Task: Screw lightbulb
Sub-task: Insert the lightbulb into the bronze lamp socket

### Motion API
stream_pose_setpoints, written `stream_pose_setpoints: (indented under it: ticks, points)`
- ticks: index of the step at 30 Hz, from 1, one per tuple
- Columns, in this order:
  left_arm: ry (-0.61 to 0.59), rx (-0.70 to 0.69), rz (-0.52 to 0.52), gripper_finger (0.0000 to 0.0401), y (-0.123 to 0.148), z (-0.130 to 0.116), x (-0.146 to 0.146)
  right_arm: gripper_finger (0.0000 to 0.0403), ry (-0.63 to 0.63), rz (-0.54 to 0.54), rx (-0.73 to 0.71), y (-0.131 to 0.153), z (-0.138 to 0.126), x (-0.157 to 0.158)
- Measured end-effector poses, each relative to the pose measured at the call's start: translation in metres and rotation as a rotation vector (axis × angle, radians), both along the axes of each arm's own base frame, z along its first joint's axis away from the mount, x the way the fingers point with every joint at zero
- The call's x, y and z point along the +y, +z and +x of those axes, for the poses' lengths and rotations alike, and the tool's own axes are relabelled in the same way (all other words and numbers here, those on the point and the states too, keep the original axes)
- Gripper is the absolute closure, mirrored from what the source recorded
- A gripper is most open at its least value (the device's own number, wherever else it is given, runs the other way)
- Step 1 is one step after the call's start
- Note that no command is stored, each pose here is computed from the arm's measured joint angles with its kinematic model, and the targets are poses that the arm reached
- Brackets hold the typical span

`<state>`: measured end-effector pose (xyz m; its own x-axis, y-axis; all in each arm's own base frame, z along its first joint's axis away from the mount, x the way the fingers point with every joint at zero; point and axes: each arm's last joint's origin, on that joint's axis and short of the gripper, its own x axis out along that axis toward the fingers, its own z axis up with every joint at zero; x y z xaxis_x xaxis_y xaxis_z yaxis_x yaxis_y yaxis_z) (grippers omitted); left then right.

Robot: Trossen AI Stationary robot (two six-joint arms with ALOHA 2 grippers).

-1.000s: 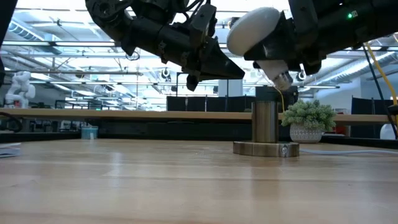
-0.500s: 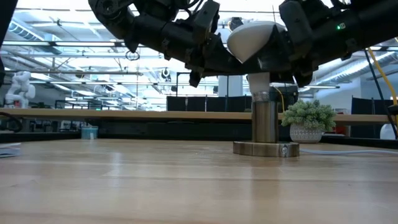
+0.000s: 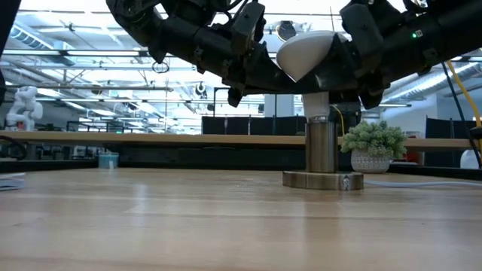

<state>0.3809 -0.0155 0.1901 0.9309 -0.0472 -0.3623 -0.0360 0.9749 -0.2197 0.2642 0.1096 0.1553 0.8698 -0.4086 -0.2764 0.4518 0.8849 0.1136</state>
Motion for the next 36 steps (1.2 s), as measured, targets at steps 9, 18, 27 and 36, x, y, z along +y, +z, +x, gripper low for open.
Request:
stream_pose_setpoints:
  ticks: [9, 18, 27, 36]
  points:
    - [-0.022, 0.003, -0.001, 0.0401, 0.000, -0.001, -0.008, 0.0190, 0.006, 0.016, 0.037, -0.005, -0.005, 0.005]
    - [-0.009, 0.041, -0.014, 0.0401, -0.014, 0.002, -0.012, 0.0190, 0.013, 0.022, 0.032, -0.005, -0.005, 0.006]
    - [0.004, 0.045, -0.036, 0.0401, -0.018, 0.004, -0.012, 0.0190, 0.027, 0.033, 0.031, -0.005, -0.008, 0.011]
    - [0.013, 0.043, -0.061, 0.0401, -0.018, 0.004, -0.013, 0.0218, 0.020, 0.032, 0.040, -0.006, -0.008, 0.010]
